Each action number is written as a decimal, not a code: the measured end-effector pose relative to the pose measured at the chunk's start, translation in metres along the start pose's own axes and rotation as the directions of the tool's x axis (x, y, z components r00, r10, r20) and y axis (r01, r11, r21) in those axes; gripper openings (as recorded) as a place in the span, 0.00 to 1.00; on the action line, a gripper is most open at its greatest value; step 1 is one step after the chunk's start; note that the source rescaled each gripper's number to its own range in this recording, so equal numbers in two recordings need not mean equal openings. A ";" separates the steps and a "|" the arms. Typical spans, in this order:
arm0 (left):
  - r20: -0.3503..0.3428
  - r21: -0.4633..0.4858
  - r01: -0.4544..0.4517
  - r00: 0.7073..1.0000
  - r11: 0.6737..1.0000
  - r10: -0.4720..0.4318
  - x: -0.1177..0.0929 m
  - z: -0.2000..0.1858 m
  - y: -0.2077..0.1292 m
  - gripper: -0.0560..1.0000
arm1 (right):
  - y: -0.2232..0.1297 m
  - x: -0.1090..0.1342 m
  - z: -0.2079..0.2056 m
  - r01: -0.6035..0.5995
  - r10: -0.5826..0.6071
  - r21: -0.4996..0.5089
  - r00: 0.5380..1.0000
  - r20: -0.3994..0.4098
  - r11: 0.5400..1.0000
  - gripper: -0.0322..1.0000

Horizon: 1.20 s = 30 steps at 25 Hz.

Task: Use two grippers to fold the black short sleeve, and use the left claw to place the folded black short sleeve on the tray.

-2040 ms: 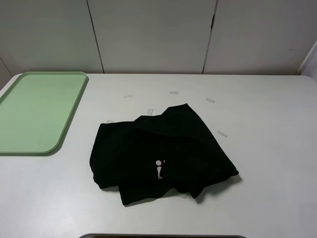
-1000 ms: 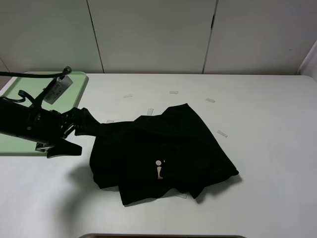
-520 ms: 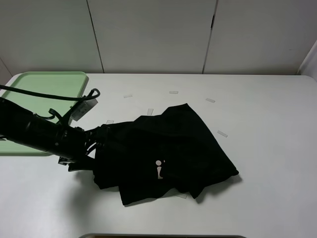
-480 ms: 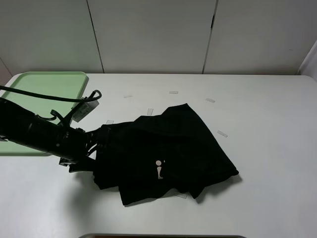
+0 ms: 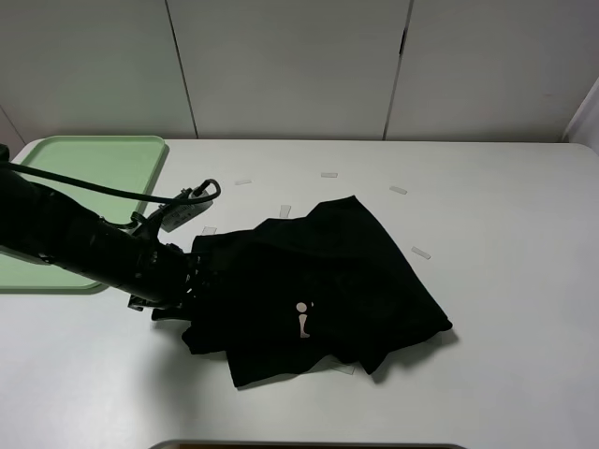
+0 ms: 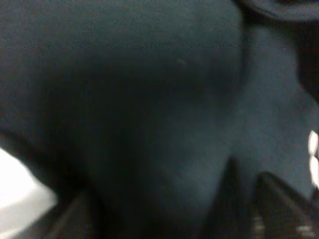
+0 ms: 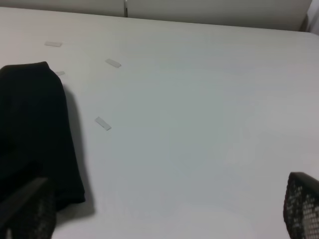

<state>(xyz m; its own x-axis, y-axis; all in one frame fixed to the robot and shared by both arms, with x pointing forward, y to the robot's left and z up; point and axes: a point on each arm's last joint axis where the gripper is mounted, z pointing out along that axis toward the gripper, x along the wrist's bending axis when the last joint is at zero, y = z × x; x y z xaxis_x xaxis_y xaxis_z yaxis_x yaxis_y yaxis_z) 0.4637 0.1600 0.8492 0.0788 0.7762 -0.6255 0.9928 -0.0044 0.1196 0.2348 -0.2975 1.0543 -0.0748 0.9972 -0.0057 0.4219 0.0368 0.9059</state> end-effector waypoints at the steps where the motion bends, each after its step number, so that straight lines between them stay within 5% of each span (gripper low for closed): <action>1: -0.012 0.002 -0.007 1.000 1.000 0.007 0.000 0.003 0.001 0.67 | 0.000 0.000 0.000 0.000 0.000 0.000 1.000 0.000 1.000 0.99; 7: -0.002 0.007 0.018 1.000 1.000 -0.018 -0.009 0.025 0.001 0.27 | 0.000 0.000 0.000 0.002 -0.002 -0.001 1.000 0.003 1.000 0.99; 9: -0.008 0.007 0.015 1.000 1.000 -0.015 -0.008 0.026 0.001 0.21 | 0.000 0.000 0.000 0.002 -0.002 -0.002 1.000 0.003 1.000 0.99; 20: -0.027 0.017 -0.031 0.999 0.999 0.032 -0.008 0.023 0.001 0.17 | 0.000 0.000 0.000 0.003 -0.003 -0.002 1.000 0.004 1.000 0.99; 25: -0.130 0.001 -0.125 0.984 0.992 0.124 -0.012 -0.010 0.008 0.17 | 0.000 0.000 0.000 0.003 -0.003 -0.002 1.000 0.004 1.000 0.99; 30: -0.278 -0.021 -0.120 0.954 0.993 0.109 0.000 -0.058 0.015 0.17 | 0.000 0.000 0.000 0.003 -0.003 -0.002 1.000 0.004 1.000 0.99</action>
<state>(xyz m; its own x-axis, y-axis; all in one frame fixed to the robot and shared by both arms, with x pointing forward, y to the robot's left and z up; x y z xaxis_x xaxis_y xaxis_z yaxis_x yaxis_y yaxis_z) 0.4738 0.1965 0.8960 0.1586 0.9157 -0.3692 0.9741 -0.0841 0.2100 0.2345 -0.2979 1.0548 -0.0721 0.9973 -0.0097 0.4203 0.0393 0.9065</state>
